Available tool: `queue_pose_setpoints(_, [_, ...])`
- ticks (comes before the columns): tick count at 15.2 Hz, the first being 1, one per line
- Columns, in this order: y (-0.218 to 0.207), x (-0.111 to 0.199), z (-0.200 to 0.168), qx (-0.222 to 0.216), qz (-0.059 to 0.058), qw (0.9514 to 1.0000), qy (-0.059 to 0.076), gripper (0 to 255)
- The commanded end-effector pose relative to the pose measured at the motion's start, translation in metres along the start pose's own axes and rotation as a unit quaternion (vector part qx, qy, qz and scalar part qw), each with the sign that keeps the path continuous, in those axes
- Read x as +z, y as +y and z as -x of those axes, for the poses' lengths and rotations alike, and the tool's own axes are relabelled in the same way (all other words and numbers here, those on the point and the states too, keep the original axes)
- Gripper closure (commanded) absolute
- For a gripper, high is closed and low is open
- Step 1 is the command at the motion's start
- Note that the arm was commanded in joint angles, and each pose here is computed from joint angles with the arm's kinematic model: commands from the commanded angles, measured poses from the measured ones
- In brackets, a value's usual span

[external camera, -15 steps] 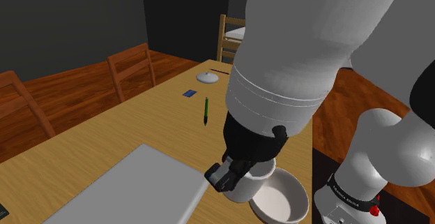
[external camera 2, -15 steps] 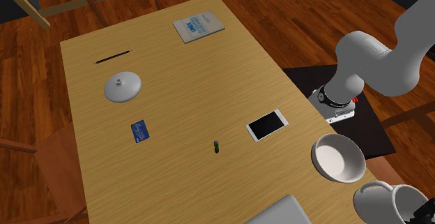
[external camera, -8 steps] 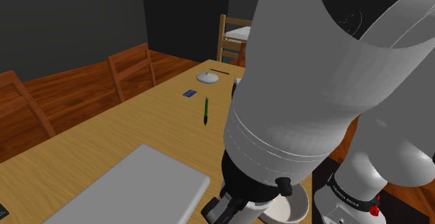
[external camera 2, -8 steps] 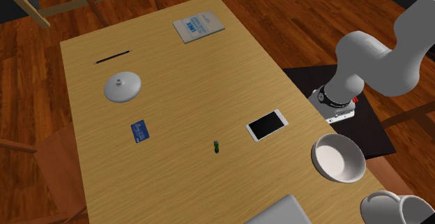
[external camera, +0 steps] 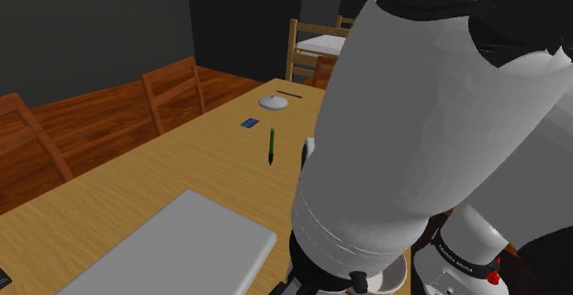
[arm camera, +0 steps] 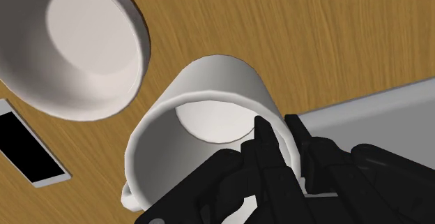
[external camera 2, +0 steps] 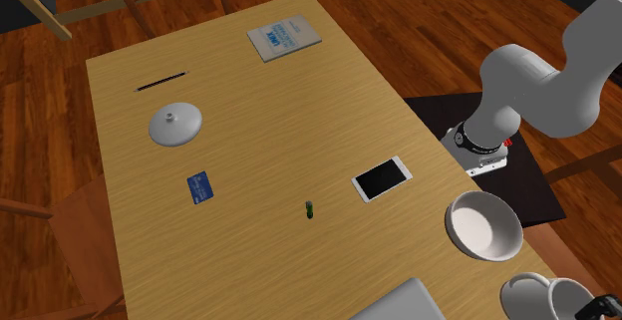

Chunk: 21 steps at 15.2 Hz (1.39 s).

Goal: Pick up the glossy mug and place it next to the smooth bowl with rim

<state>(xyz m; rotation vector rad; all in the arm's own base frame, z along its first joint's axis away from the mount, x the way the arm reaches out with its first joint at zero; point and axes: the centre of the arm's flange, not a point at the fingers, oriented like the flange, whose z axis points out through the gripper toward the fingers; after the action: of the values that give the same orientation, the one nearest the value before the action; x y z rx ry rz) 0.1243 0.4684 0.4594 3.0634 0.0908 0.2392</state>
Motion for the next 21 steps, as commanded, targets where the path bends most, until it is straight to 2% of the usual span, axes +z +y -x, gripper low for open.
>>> queue_pose_setpoints(1, [-0.002,0.012,0.001,0.000,0.000,1.0000,0.000,255])
queue_pose_setpoints(18, [-0.008,0.100,0.015,0.000,0.000,1.0000,0.000,255])
queue_pose_setpoints(21, [-0.008,0.100,0.015,0.000,0.000,1.0000,0.000,255])
